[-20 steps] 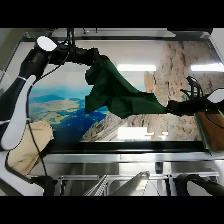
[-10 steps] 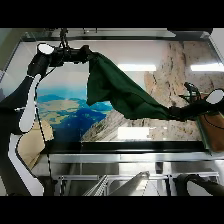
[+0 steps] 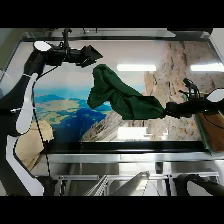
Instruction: Fold the shirts.
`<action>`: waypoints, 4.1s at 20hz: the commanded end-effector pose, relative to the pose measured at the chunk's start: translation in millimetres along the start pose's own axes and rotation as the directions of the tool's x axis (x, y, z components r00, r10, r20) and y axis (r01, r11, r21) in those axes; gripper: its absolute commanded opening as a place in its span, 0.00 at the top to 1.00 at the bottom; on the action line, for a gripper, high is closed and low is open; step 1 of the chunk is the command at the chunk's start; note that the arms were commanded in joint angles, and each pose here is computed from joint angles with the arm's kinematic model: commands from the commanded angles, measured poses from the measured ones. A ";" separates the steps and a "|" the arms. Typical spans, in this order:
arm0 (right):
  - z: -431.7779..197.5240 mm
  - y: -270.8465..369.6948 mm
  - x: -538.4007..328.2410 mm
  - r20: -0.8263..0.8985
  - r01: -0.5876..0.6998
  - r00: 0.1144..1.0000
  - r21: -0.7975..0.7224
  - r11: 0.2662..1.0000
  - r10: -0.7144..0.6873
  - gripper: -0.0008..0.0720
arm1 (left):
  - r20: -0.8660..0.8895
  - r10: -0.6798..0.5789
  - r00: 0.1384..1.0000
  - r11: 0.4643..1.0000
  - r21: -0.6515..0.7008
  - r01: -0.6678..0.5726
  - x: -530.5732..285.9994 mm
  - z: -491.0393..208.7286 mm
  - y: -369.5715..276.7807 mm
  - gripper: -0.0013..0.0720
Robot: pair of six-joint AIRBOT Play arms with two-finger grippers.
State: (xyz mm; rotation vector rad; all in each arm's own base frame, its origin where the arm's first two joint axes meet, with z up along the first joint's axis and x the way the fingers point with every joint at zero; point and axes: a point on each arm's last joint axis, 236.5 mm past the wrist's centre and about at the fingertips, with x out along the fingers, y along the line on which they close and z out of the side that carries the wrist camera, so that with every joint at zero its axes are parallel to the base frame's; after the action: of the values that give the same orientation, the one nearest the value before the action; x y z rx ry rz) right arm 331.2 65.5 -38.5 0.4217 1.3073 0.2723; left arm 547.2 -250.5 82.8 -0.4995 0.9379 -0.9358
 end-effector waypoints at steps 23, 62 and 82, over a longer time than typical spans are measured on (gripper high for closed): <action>4.6 14.3 -0.5 0.019 -0.059 0.998 0.009 0.998 0.059 0.96 | -0.454 0.357 0.817 0.926 0.053 -0.375 28.0 -185.5 72.6 0.79; -25.2 8.3 -41.8 -0.046 -0.129 0.991 -0.008 0.992 0.129 0.96 | -0.590 0.242 0.770 0.873 -0.214 -0.438 -81.6 -176.1 90.2 0.01; -21.3 8.2 -41.2 -0.031 -0.130 0.991 -0.005 0.992 0.130 0.96 | -0.434 0.271 0.859 0.941 -0.068 -0.332 -41.7 -124.5 91.0 0.03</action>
State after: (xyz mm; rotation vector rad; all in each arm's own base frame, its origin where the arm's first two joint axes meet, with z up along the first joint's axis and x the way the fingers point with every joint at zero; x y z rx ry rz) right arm 300.5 58.4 -3.0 0.5001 1.3115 0.3938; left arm 471.0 -165.1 -43.9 -0.2833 1.4466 -0.6724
